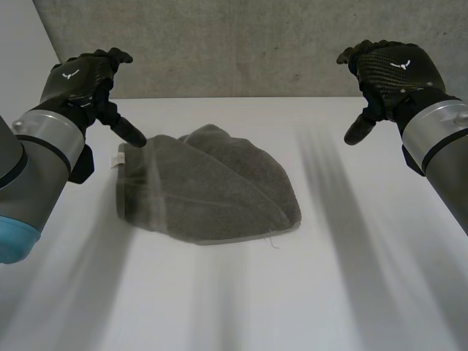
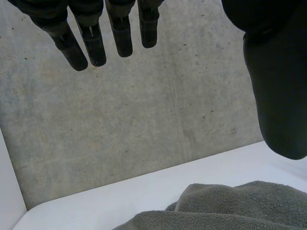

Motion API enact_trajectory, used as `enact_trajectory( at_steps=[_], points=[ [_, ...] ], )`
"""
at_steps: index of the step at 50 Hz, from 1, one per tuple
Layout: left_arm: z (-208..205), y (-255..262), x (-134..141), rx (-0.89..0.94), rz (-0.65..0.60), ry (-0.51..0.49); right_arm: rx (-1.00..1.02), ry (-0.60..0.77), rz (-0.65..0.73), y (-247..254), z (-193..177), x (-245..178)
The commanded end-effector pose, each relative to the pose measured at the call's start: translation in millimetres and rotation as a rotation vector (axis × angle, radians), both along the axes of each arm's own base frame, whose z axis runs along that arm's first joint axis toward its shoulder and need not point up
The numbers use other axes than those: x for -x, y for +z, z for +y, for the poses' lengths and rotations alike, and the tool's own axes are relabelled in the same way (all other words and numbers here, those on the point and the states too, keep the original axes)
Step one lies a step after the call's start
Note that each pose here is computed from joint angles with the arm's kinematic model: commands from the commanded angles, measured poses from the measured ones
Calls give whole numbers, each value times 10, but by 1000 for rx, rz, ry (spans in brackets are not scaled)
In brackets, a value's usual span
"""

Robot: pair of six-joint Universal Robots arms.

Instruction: Fold the towel.

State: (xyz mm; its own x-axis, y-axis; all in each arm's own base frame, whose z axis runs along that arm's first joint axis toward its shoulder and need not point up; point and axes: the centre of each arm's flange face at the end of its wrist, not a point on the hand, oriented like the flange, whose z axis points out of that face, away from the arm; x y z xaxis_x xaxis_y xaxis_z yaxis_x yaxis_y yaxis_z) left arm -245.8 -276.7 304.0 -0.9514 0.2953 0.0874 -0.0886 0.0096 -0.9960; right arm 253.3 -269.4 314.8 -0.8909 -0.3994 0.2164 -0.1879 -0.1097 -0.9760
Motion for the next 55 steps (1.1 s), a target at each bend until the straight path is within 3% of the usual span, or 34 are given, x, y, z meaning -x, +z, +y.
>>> enact_trajectory(
  at_steps=[1, 14, 19, 29, 34, 42, 55],
  points=[
    [23, 26, 0, 23, -39, 1, -11, -2, 2, -35, -23, 3],
    [101, -22, 100, 21, -71, -34, -24, -2, 9, -89, -46, -6],
    [140, -184, 123, -5, -137, -51, -51, 23, 39, -207, -60, -66],
    [355, -875, 366, -135, -351, -170, -181, 182, 352, -966, -88, -251],
    [403, -1183, 457, -190, -427, -215, -247, 270, 426, -1375, -4, -434],
    [335, -1569, 540, -234, -450, -233, -318, 304, 460, -1850, -10, -560],
    [248, -1882, 657, -247, -452, -268, -252, 297, 429, -1863, -119, -649]
  ],
)
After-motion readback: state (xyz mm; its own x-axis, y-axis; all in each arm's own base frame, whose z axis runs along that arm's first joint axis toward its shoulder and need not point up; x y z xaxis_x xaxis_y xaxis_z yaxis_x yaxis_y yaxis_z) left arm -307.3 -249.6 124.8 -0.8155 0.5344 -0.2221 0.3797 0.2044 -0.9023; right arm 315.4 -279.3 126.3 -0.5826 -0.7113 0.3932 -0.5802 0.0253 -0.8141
